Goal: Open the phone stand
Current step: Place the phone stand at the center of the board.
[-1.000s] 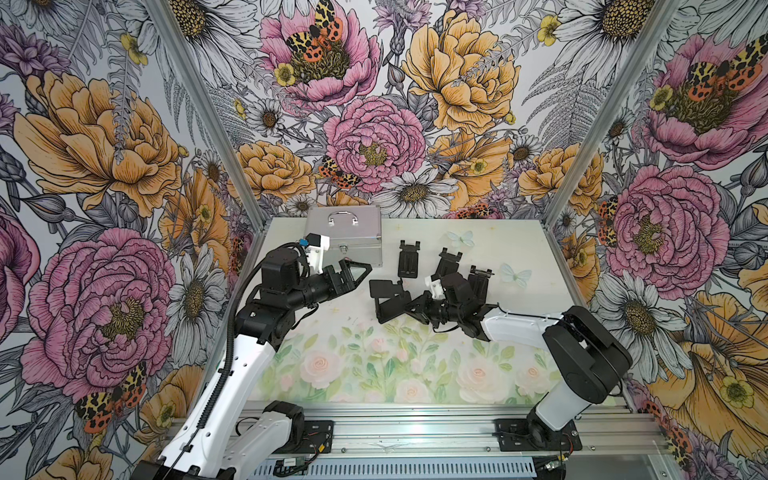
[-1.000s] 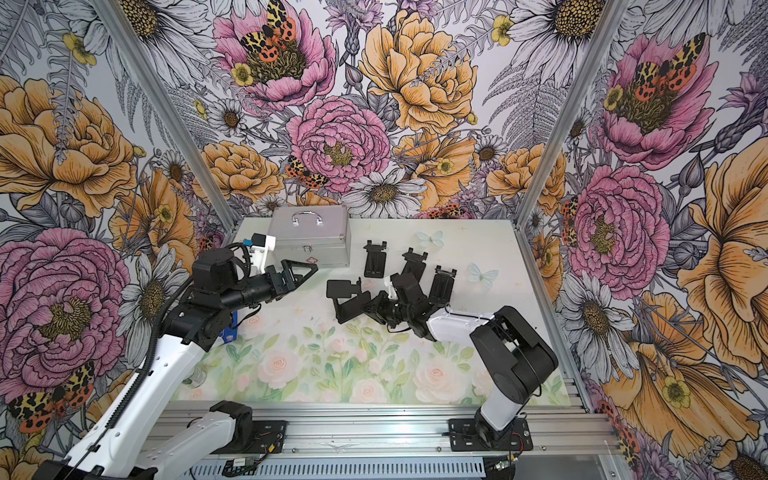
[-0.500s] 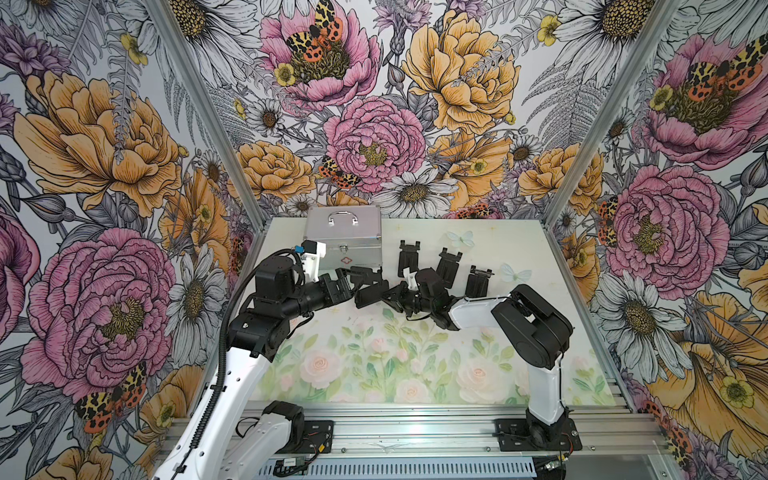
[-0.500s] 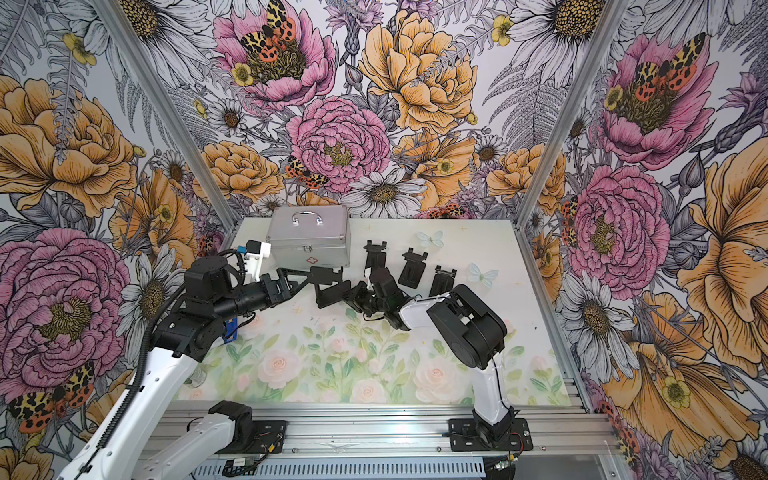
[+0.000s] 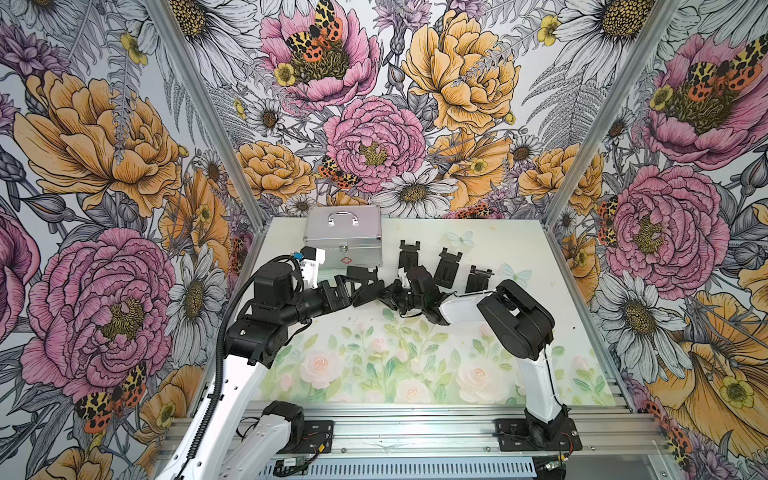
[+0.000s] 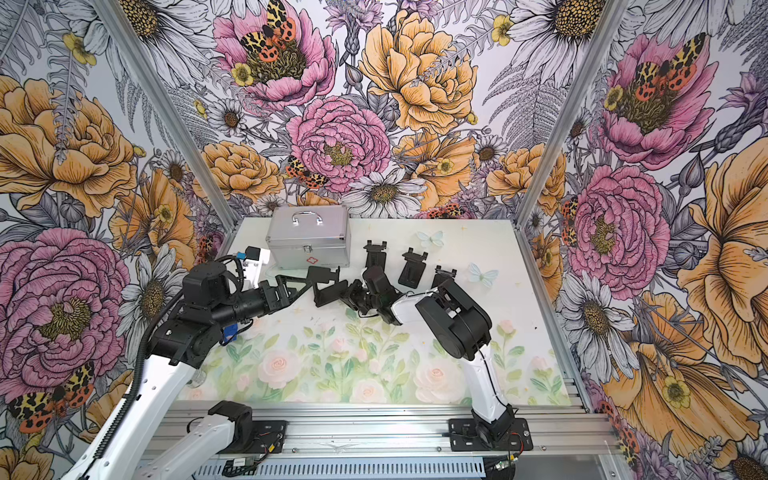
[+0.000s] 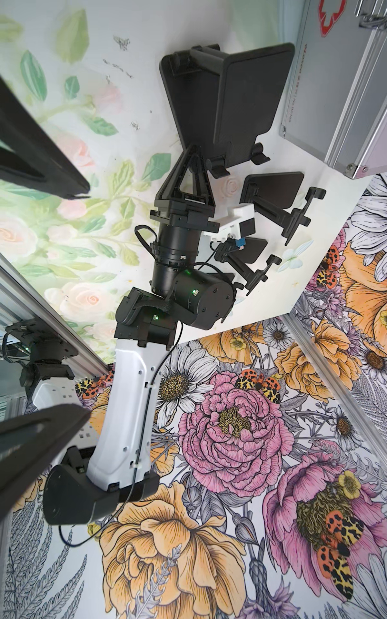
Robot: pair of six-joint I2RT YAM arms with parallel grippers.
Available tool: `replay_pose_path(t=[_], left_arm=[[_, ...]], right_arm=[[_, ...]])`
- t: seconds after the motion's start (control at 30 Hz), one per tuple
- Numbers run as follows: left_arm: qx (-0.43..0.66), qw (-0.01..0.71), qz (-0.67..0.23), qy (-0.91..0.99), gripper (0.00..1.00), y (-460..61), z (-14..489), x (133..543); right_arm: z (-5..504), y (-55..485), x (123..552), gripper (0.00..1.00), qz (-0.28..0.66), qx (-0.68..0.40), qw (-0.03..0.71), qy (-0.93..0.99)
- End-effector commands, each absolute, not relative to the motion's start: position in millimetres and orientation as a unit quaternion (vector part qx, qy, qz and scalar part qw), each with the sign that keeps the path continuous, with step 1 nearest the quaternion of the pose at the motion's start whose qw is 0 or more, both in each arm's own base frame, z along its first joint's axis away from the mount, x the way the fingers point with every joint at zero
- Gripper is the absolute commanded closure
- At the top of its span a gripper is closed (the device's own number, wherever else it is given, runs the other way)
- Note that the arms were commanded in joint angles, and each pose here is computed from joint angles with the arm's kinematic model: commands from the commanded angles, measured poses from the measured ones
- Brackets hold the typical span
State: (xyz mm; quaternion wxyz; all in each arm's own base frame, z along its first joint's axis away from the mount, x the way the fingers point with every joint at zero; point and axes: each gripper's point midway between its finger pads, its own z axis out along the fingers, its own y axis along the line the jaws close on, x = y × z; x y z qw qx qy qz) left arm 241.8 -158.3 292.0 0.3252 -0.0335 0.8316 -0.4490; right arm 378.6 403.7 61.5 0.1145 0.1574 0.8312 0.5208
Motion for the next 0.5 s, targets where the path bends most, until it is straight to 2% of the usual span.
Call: replay_pose_path(t=[0.0,0.07,0.2,0.37,0.47], left_arm=[[-0.03,0.327,-0.442,0.835,0.01,-154.5,286.5,239.4],[-0.029,0.328,-0.442,0.835,0.01,-154.4,286.6,238.5],[-0.03,0.327,-0.442,0.835,0.01,-154.1,285.8,236.9],[-0.031,0.328,-0.442,0.835,0.01,-153.3,285.6,235.5],[-0.033,0.326,-0.442,0.835,0.01,-153.2,284.8,236.1]], right_arm=[[45.3,406.4,377.7,0.9,0.505,0.166,0.106,0.84],[38.2,404.2,375.4,0.8,0.496,0.171,0.1,0.845],[29.4,399.8,371.7,0.66,0.484,0.178,0.096,0.851],[21.3,394.0,367.8,0.62,0.473,0.187,0.091,0.856],[17.5,389.5,364.3,0.51,0.466,0.198,0.084,0.858]])
